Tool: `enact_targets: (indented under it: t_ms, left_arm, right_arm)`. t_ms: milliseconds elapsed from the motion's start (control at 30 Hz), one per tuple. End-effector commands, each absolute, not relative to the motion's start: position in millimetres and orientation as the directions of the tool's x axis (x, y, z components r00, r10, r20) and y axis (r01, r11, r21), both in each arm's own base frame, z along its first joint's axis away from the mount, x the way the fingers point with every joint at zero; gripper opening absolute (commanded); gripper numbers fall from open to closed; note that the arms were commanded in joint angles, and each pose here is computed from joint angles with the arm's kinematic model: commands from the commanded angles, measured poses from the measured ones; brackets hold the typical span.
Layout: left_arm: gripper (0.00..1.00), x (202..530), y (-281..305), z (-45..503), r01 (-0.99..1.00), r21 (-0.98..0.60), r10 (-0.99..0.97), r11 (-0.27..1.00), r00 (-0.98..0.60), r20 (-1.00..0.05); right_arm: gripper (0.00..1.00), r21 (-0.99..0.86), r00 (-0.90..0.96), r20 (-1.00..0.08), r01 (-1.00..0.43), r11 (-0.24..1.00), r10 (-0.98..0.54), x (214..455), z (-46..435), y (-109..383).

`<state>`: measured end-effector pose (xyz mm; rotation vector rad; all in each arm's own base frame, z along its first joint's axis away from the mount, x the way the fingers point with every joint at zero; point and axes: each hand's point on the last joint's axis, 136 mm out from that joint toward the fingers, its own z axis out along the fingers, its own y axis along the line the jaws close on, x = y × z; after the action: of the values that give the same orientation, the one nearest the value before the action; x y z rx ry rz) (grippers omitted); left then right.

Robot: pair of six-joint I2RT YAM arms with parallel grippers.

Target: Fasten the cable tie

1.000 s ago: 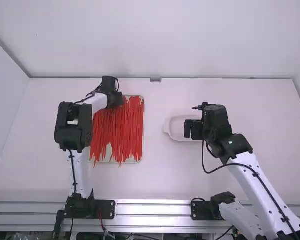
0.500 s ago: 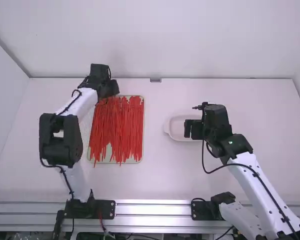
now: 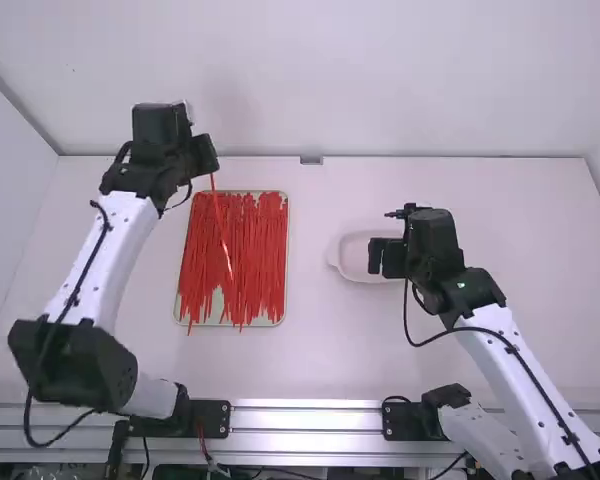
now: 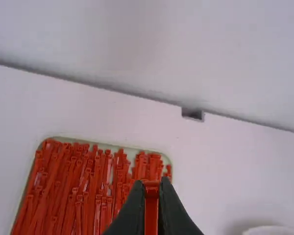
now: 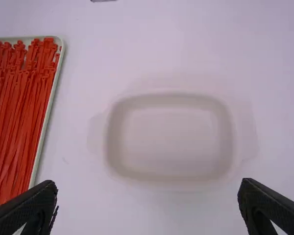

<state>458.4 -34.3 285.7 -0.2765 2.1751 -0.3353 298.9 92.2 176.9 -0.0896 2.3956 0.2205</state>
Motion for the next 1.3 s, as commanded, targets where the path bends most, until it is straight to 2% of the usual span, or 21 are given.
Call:
enact_targets:
  t_ms: [0, 267, 467, 767, 967, 1267]
  left_arm:
    - [0.01, 434.4, -36.5, 313.1, -0.047, -0.343, -0.314, 0.938, -0.533, -0.786]
    - [0.01, 370.3, -40.2, 332.6, 0.005, -0.380, -0.342, 0.925, -0.426, -0.838]
    - [0.01, 318.2, -51.9, 330.1, 0.067, -0.455, -0.409, 0.888, -0.337, -0.848]
    - [0.01, 268.9, -81.4, 317.1, 0.218, -0.498, -0.432, 0.839, -0.289, -0.854]
    - [0.02, 262.2, -82.6, 306.1, 0.210, -0.552, -0.482, 0.807, -0.306, -0.821]
    - [0.02, 278.6, -96.1, 315.0, 0.276, -0.589, -0.517, 0.759, -0.294, -0.804]
  right_arm:
    - [0.98, 0.140, -0.723, -0.690, -0.130, 0.982, 0.003, 304.5, 188.3, 94.6]
    - [0.98, 0.155, -0.724, -0.690, -0.181, 0.971, -0.025, 300.1, 188.9, 109.5]
    - [0.98, 0.254, -0.722, -0.688, -0.325, 0.911, -0.066, 288.4, 195.3, 148.3]
    - [0.98, 0.337, -0.670, -0.720, -0.562, 0.755, -0.178, 260.8, 211.3, 205.7]
    - [0.98, 0.332, -0.614, -0.765, -0.635, 0.698, -0.195, 253.3, 224.7, 230.2]
    - [0.99, 0.401, -0.551, -0.832, -0.679, 0.615, -0.066, 251.8, 266.8, 265.8]
